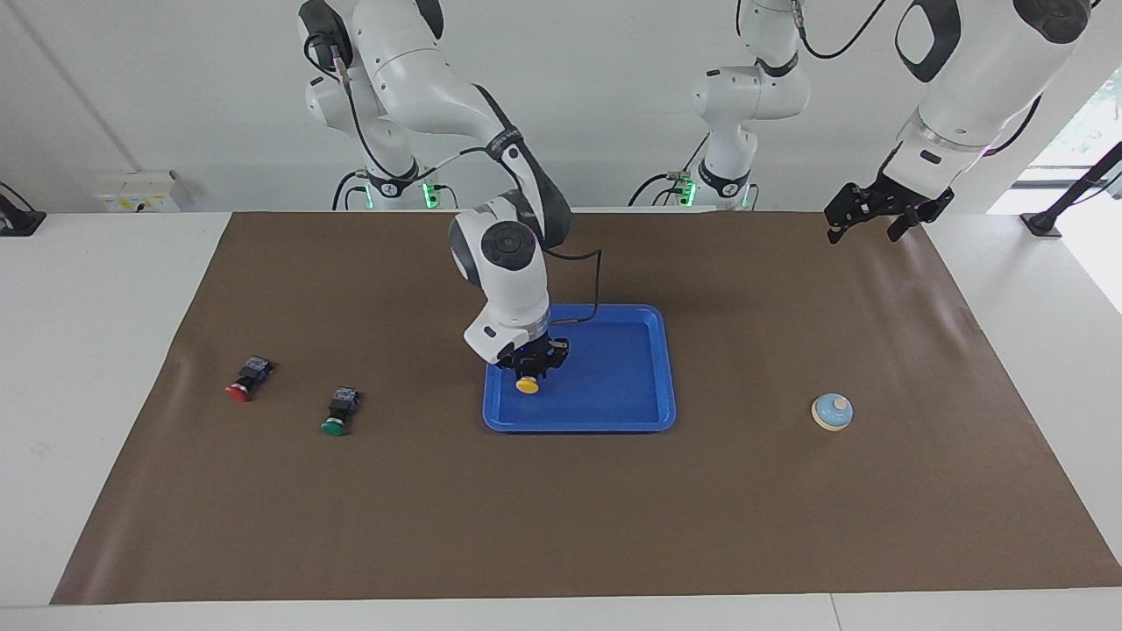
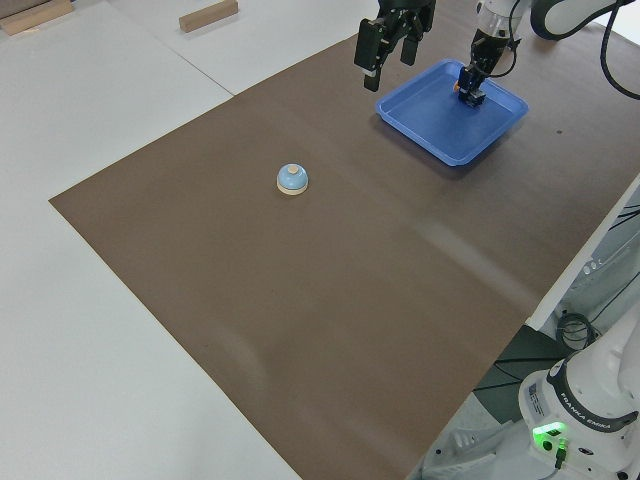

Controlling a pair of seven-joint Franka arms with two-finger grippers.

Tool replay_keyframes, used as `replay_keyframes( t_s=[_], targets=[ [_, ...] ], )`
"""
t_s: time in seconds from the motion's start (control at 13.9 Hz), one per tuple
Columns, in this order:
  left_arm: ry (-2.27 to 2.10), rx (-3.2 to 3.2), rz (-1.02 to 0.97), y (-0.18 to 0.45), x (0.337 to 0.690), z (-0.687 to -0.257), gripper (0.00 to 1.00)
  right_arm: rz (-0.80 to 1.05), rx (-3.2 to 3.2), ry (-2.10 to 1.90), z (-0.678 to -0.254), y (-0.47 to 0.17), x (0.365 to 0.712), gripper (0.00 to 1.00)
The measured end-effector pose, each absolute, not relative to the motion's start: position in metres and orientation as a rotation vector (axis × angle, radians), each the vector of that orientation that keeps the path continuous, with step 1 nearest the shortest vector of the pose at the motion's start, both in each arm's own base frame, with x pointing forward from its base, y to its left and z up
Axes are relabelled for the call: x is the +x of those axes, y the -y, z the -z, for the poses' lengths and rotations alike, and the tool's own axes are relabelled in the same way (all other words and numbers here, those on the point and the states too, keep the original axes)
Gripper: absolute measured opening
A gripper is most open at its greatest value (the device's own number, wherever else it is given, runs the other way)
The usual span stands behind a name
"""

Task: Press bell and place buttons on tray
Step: 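Carry the yellow button with the right gripper into the blue tray, then withdraw the right gripper and grasp the green button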

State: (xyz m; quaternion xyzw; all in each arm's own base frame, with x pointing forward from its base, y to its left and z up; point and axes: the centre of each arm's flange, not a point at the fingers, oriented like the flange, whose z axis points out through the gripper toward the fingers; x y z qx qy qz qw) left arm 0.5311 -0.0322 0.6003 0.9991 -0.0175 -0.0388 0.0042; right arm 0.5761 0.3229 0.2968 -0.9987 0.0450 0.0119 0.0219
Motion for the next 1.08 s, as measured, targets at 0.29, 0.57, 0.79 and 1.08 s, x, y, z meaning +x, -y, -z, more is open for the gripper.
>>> replay_keyframes(
  t_s=[0.29,0.57,0.79,1.08],
  targets=[
    [0.055,3.13,0.121,0.032,0.531,-0.6,1.0,-0.035,-3.093,-0.175,-0.302,-0.326,0.574,0.83],
    [0.055,3.13,0.121,0.032,0.531,-0.6,1.0,-0.043,-3.098,-0.282,-0.348,-0.287,0.602,1.0],
    [0.055,3.13,0.121,0.032,0.531,-0.6,1.0,0.01,-3.082,-0.395,-0.398,-0.204,0.633,1.0],
    [0.055,3.13,0.121,0.032,0.531,-0.6,1.0,0.01,-3.121,-0.289,-0.393,-0.087,0.656,1.0]
  ],
)
